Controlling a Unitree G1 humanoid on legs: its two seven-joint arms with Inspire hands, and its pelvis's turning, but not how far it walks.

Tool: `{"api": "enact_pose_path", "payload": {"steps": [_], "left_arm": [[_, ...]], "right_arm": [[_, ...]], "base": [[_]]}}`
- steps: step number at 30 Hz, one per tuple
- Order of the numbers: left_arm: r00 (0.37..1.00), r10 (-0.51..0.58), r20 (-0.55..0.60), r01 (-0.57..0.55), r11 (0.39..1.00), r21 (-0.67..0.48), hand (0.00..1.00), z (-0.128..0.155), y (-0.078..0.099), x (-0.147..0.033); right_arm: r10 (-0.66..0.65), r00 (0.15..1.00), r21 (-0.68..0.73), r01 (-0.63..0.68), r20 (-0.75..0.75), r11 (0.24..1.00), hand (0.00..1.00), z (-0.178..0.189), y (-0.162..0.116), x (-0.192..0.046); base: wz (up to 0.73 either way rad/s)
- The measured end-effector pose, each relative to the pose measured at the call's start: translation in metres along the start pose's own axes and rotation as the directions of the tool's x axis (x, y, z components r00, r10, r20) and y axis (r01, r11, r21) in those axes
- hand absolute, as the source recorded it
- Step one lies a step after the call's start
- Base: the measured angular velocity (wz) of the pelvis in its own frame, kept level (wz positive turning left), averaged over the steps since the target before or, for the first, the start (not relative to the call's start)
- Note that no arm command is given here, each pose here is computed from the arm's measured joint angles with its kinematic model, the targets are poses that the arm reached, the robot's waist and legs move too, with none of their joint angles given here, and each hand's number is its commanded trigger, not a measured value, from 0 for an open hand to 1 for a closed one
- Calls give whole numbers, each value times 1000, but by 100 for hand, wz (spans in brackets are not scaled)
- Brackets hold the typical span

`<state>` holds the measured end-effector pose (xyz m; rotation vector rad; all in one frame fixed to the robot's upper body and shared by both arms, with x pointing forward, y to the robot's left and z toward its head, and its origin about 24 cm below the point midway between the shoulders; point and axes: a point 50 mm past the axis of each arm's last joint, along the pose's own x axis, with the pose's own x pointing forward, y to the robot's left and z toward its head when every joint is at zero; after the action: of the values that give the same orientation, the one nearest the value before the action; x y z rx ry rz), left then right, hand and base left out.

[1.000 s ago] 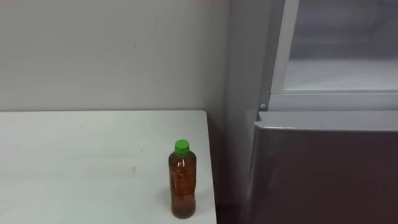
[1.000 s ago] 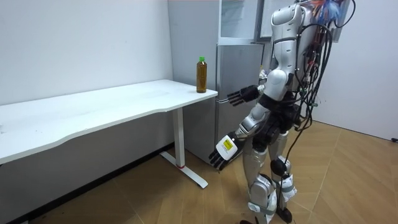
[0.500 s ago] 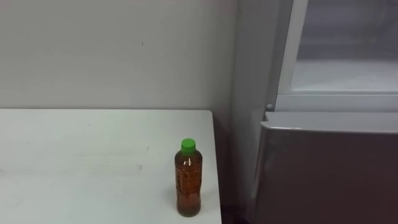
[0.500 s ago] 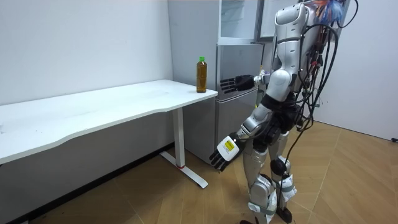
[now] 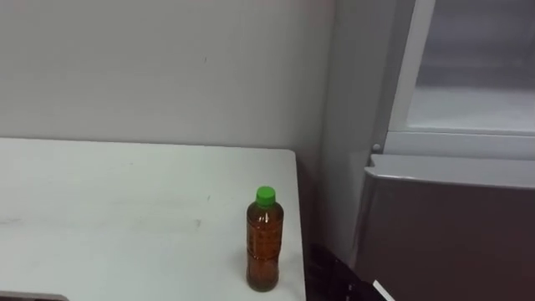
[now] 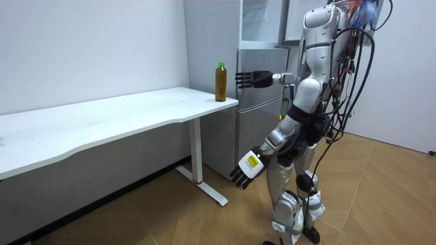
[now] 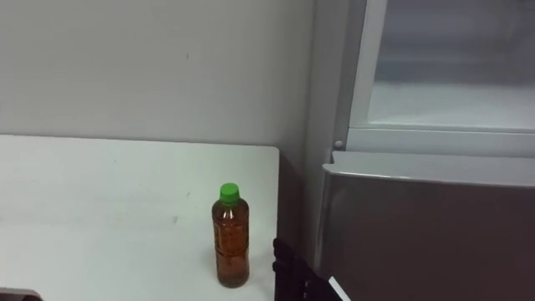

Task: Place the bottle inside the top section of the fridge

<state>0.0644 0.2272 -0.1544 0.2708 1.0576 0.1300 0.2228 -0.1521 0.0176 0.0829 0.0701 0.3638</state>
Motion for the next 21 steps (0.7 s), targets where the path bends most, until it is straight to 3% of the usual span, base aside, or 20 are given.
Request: {"api": "enact_pose_path", "payload": {"steps": [13,21], "left_arm": [[1000,18,4,-18,1000,11,0,1,8,1],[999,33,6,-33,999,17,0,2,12,1]], "right_arm": [[-29,999,-21,30,45,999,0,12,-3,11],[-60,996,50,57,65,997,0,15,-6,12]], "base": [[6],[10]]}}
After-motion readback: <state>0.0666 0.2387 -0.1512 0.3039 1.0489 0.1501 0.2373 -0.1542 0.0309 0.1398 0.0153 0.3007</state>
